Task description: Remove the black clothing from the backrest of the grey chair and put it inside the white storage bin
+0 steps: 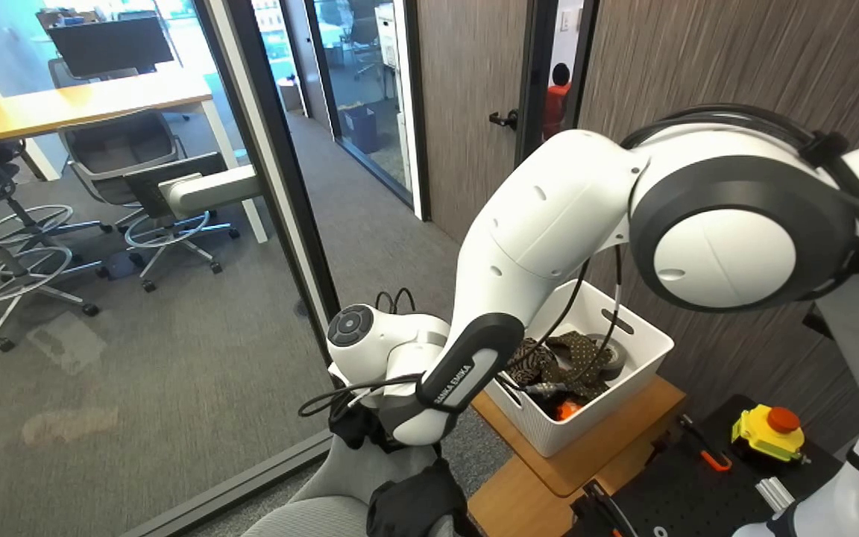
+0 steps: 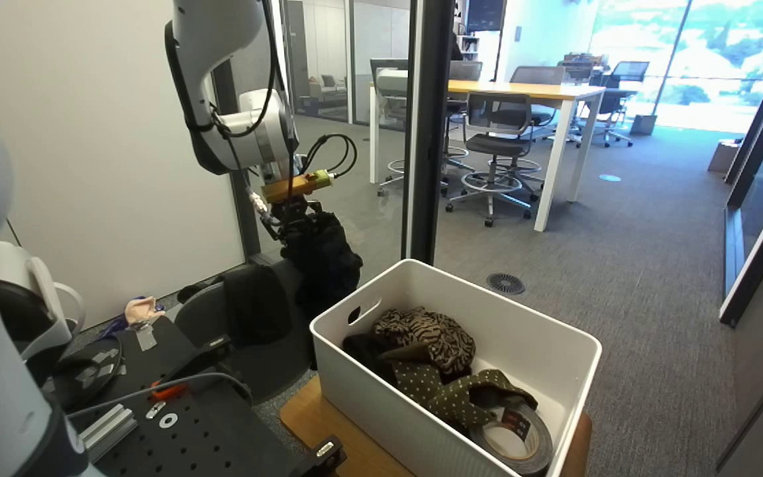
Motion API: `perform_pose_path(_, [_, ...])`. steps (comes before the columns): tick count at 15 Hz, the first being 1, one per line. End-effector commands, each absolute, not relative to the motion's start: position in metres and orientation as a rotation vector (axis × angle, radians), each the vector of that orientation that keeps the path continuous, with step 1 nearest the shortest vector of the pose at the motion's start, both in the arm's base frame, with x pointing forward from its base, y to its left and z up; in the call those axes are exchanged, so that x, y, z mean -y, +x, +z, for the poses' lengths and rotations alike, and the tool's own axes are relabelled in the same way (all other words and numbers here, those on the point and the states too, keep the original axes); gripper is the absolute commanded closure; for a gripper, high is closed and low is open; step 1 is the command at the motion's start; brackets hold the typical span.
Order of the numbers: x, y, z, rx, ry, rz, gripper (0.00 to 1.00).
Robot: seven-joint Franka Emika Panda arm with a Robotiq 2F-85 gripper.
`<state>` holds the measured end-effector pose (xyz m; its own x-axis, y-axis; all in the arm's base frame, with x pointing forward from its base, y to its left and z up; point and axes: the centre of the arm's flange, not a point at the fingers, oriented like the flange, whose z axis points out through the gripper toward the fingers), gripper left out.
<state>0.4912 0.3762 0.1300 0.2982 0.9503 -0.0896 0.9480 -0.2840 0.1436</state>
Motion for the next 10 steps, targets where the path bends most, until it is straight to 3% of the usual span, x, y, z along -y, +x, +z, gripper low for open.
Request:
perform_pose_path(1, [-0.370, 0.494, 0.128, -1.724, 2.388, 0.012, 0.79])
perform_pose_path(3, [-0.370, 0.493, 0.129, -1.705, 2.408, -0.003, 0.90])
perform_pose_path(5, [-0.369, 0.490, 0.133, -1.688, 2.429, -0.040, 0.93])
perform_pose_path(10, [-0.355, 0.486, 0.154, -1.629, 2.458, -0.111, 0.89])
